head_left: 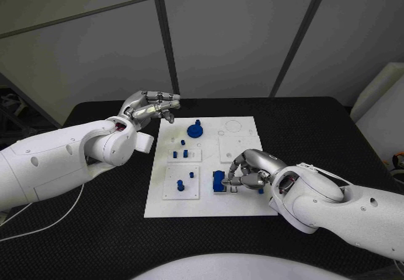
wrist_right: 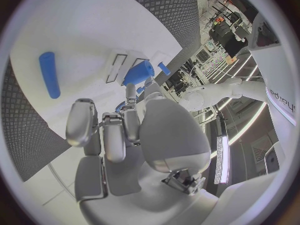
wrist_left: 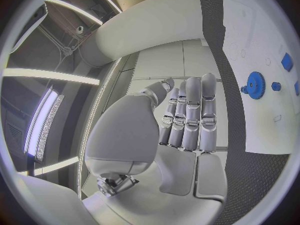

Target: Assemble the parts on the task board

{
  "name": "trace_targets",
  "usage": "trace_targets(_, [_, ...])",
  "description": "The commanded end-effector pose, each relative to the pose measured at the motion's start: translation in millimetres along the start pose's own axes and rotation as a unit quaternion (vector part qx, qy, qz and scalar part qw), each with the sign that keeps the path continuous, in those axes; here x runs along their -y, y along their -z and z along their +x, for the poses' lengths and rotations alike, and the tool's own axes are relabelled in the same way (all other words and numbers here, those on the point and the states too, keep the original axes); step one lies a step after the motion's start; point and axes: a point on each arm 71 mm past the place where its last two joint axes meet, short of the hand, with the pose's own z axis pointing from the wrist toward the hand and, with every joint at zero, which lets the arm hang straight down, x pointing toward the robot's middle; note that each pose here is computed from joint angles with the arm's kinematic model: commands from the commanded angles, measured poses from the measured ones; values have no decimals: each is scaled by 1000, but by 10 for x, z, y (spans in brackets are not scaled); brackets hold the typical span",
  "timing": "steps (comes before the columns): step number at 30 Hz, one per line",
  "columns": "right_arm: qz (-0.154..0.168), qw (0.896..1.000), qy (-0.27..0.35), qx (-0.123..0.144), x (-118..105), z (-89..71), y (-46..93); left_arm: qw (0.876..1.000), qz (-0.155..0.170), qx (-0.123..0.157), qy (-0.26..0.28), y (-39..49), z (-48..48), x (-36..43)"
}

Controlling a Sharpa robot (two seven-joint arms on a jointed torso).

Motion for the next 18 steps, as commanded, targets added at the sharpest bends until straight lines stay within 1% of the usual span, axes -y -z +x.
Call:
trace_targets(1, [-38, 999, -17, 12, -76, -18, 15, 1000, 3, -5, 2, -3, 8, 10])
trace_targets(5, [-47, 999, -22, 14, -95, -23, 25, 1000, 3, -4, 2, -2, 7, 8])
trace_targets(8, [-48, 999, -20, 10, -95, -16, 21, 1000, 3, -4, 2, -1, 7, 8])
trace_targets(14, [-40, 999, -10, -8, -76, 18, -17, 1000, 3, -5, 2, -1, 10, 8])
trace_targets(18, [-32, 999, -2, -7, -72, 29, -49, 1000, 3, -4, 2, 0, 7, 8])
